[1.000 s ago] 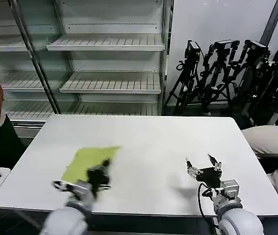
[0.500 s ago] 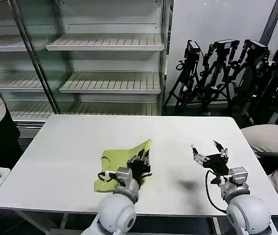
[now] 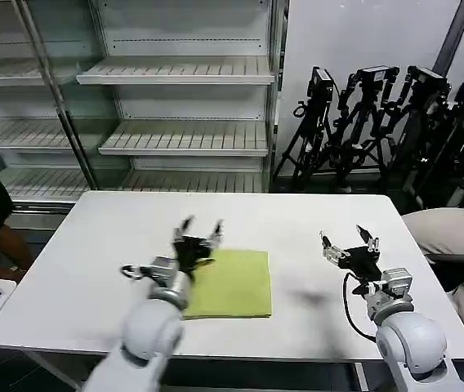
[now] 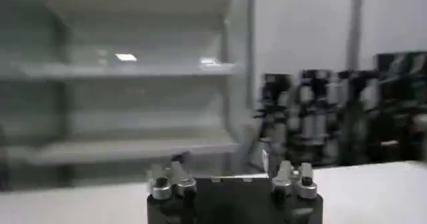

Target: Fold and organize the clothes.

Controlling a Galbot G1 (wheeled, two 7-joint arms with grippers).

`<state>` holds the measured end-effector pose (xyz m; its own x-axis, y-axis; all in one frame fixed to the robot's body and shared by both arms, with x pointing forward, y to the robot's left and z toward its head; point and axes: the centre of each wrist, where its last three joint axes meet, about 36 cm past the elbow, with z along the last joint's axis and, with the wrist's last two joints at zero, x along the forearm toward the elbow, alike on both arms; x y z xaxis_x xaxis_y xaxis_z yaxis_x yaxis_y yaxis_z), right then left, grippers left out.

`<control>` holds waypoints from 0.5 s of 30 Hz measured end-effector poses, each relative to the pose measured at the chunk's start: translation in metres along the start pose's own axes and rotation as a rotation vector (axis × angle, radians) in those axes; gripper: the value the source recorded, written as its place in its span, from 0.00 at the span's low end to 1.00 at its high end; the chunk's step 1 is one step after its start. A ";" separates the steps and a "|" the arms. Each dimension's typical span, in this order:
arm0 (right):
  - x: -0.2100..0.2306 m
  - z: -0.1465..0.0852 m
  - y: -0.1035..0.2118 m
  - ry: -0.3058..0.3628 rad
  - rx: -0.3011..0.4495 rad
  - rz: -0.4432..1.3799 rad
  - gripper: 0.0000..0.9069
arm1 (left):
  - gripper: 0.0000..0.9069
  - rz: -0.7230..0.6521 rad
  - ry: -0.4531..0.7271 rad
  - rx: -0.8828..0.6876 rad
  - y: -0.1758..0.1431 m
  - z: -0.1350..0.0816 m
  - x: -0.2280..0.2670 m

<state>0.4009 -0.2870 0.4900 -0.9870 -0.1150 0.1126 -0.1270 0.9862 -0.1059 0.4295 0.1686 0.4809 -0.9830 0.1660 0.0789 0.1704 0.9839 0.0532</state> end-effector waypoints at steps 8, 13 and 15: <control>-0.006 0.005 0.003 0.007 0.020 0.010 1.00 | 1.00 -0.109 -0.024 -0.154 0.101 0.034 -0.002; -0.012 0.009 0.003 -0.001 0.042 0.022 1.00 | 1.00 -0.127 -0.043 -0.203 0.129 0.041 -0.003; -0.015 0.010 0.003 -0.009 0.054 0.026 1.00 | 1.00 -0.131 -0.054 -0.215 0.136 0.041 -0.004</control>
<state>0.4139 -0.2840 0.4779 -0.9908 -0.0911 0.1001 -0.1066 0.9811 -0.1616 0.4533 0.3046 0.4469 -0.9989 0.0471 0.0041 0.0465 0.9616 0.2706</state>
